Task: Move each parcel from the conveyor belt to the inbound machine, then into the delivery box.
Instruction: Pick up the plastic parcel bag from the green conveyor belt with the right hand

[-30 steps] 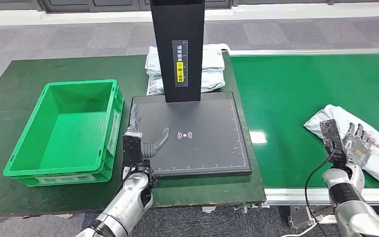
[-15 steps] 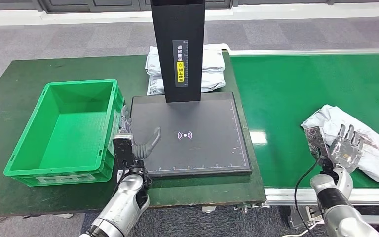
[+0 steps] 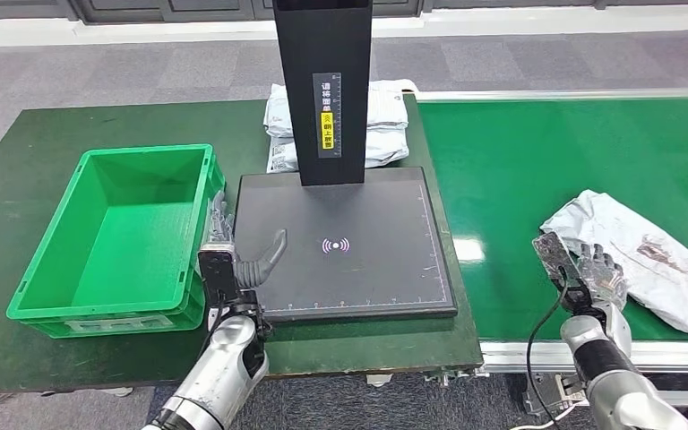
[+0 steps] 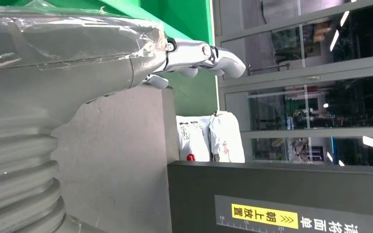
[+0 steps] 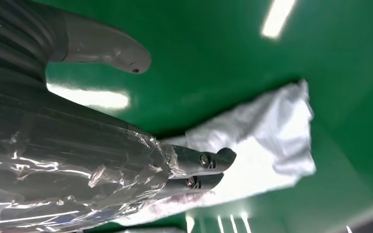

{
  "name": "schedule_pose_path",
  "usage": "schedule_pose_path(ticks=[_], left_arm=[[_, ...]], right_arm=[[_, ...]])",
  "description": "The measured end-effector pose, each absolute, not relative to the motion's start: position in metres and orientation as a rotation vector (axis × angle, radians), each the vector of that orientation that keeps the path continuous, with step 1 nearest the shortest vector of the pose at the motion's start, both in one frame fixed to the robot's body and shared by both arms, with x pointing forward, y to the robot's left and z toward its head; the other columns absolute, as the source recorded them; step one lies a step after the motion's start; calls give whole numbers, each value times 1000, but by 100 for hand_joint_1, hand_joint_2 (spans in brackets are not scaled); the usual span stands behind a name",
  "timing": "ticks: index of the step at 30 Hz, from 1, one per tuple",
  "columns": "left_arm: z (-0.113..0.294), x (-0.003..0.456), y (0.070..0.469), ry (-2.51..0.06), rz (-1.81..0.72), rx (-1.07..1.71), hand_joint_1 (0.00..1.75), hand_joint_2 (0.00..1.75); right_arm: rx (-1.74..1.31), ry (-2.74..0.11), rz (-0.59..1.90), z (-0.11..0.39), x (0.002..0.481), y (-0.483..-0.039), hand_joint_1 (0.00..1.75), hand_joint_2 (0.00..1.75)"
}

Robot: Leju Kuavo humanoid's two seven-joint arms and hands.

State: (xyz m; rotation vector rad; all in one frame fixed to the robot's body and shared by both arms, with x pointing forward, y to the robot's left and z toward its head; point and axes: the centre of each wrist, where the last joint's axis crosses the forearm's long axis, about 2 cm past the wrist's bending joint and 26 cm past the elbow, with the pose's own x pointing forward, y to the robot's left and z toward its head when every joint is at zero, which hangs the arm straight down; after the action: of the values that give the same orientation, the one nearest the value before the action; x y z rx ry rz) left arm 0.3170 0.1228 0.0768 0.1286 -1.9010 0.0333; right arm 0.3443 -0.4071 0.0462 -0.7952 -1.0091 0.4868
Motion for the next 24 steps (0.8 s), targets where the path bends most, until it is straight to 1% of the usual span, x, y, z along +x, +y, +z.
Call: schedule_pose_path(ticks=[9, 24], left_arm=[[77, 317, 124, -1898, 40, 124, 0, 175], [74, 317, 124, -1889, 35, 120, 0, 175]], right_arm=[[-791, -949, 497, 46, 342, -415, 0, 175], [-841, -939, 492, 42, 331, -431, 0, 175]])
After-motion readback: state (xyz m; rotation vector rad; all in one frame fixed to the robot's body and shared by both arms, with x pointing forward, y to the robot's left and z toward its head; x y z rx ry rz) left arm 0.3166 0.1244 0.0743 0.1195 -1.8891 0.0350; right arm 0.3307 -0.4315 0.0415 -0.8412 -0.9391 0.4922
